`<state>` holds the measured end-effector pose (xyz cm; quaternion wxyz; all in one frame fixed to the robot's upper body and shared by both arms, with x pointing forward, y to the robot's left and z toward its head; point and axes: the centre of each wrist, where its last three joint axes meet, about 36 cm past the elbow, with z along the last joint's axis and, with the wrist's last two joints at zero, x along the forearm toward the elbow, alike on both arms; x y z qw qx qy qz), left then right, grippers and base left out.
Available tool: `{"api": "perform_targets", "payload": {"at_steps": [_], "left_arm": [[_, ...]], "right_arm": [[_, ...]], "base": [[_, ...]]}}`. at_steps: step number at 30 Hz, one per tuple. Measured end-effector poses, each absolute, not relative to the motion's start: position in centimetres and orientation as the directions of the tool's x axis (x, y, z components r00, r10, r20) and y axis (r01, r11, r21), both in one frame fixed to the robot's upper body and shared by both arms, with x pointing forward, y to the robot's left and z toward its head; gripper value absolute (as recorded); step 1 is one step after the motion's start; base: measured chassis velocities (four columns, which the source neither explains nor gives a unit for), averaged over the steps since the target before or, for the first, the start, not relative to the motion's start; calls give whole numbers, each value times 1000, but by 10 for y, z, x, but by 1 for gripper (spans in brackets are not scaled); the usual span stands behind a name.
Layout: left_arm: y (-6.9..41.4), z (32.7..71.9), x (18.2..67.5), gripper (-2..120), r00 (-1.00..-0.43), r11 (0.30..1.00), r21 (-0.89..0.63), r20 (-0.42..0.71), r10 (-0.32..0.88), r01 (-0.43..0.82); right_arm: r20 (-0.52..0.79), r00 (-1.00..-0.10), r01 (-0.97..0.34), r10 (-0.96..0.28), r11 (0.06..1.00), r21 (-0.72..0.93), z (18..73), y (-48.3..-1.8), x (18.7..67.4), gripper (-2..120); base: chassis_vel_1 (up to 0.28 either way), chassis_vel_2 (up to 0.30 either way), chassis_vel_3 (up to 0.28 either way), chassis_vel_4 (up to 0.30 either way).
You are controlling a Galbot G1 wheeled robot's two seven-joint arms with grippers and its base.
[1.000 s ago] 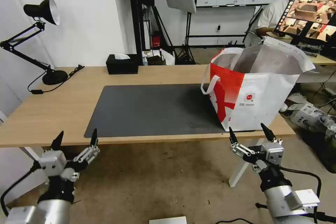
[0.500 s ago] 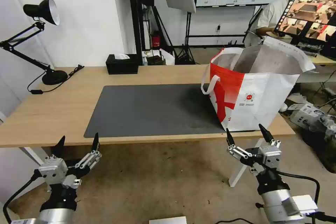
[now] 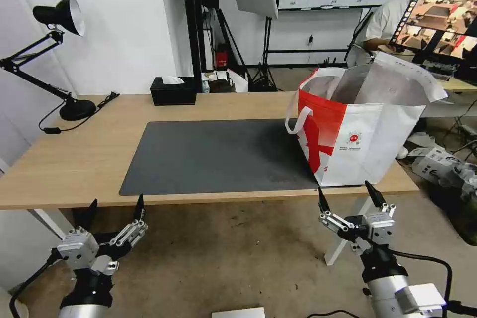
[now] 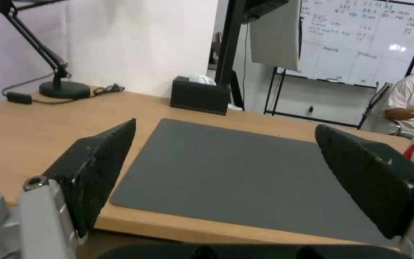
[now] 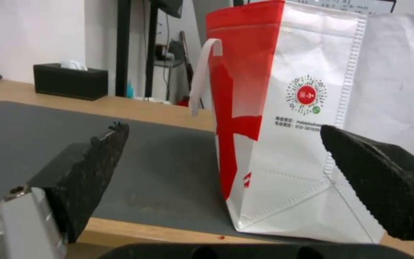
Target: Pick up the trash from the table and place it into the takeout bag.
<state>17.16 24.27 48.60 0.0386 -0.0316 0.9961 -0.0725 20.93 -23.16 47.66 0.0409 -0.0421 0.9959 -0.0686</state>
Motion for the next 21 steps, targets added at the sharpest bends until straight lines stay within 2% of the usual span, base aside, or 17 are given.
{"api": "perform_targets", "payload": {"at_steps": [21], "left_arm": [[232,484,170,100,-998,983,-173,-26,-62,-56]], "right_arm": [[-74,-994,-71,-84,985,-154,476,-230,208,100]], "base": [[0,0,0,0]]}}
